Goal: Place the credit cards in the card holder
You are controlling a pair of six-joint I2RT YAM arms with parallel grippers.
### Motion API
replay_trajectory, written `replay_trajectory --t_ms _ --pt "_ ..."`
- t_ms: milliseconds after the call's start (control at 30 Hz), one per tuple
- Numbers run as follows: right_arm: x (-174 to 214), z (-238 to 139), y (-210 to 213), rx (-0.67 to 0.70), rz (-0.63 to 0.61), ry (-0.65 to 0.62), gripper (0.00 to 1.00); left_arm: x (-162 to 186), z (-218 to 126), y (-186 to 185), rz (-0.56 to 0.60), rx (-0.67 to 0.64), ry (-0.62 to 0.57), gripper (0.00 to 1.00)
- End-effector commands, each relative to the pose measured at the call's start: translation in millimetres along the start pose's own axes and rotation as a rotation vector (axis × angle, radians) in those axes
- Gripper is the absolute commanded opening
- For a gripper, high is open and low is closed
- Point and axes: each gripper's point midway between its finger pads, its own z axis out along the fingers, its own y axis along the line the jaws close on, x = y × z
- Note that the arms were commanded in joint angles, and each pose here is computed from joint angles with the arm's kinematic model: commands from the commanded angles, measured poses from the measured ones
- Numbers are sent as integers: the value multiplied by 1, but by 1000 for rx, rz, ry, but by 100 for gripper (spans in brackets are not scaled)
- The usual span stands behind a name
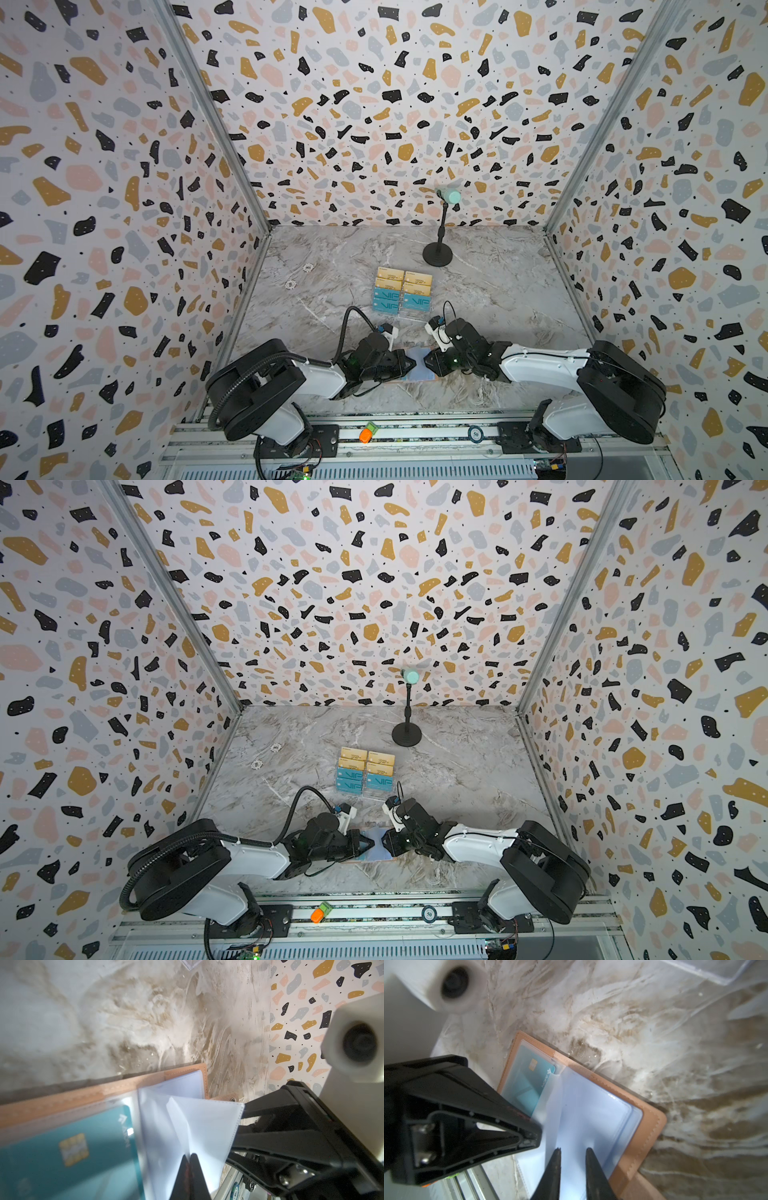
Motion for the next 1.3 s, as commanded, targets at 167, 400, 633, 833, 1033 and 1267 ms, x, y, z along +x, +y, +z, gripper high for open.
replay_trajectory --t_ms 167,400,633,833,1033,1267 --pt "-16 -1 16 -53 -50 -33 23 -3 -4 -15 36 47 2 33" --pt "-23 -4 28 -103 -72 -54 23 -7 -13 -20 59 0 -2 50" --pt "-26 -6 36 -133 -99 -58 23 -7 -28 4 112 -175 12 55" --pt "-22 -3 34 -130 -97 -45 23 -20 -46 12 191 -287 -39 54" --pt "-23 -1 35 -133 -94 -41 23 -24 -45 -20 170 -133 -69 39" --pt "-23 8 51 -167 -121 -23 21 -29 -41 -21 91 -52 -104 20"
